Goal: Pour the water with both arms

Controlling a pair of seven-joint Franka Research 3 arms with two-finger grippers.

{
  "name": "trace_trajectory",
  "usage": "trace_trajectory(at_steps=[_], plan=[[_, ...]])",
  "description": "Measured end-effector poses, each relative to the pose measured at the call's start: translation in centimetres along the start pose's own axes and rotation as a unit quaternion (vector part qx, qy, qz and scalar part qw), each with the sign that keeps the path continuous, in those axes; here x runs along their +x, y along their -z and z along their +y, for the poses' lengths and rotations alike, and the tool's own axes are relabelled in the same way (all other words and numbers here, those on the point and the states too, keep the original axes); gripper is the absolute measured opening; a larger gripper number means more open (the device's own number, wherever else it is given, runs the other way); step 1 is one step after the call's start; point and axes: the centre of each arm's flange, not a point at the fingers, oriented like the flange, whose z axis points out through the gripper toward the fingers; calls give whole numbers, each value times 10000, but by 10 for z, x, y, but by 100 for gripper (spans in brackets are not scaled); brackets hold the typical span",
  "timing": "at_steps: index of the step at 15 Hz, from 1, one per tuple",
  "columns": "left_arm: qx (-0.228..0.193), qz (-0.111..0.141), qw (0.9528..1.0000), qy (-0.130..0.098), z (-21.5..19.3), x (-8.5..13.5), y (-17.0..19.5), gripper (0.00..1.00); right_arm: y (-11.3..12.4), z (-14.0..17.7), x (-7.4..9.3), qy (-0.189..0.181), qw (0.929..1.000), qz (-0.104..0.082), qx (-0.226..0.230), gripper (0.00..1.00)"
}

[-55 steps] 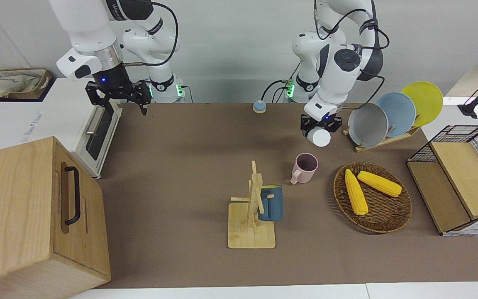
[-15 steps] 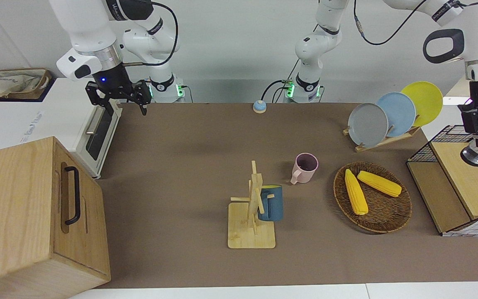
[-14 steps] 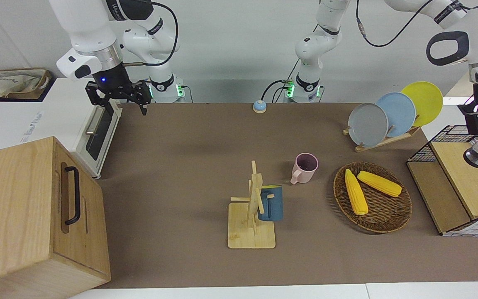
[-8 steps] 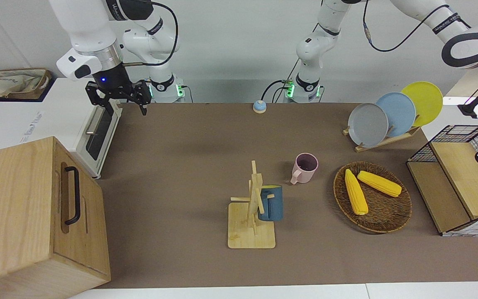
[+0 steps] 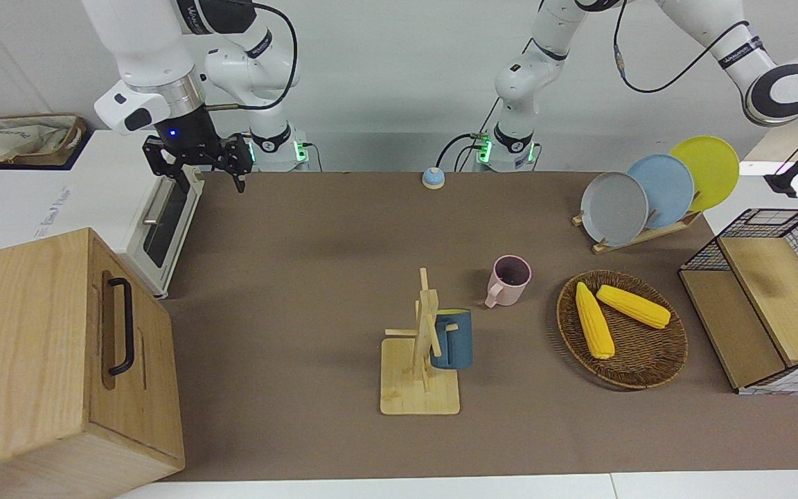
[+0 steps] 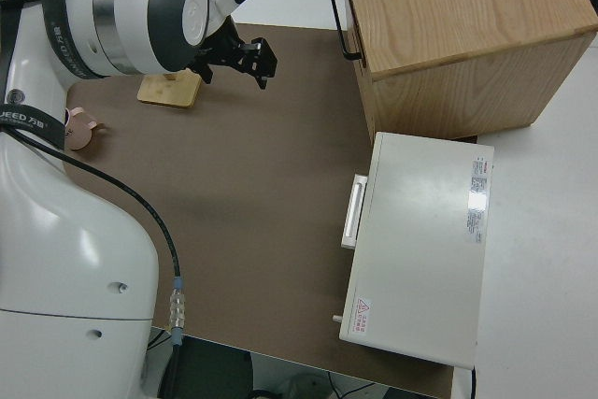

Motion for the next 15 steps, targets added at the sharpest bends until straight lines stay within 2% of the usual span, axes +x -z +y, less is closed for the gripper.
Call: trace_trajectory(at_steps=[9, 15], plan=[[-171, 0, 9998, 57, -24, -34, -26, 63, 0, 0, 0, 0, 10000, 0, 0, 99], [-261, -76, 9991, 310, -25, -42, -37, 63, 0, 0, 0, 0, 10000, 0, 0, 99]])
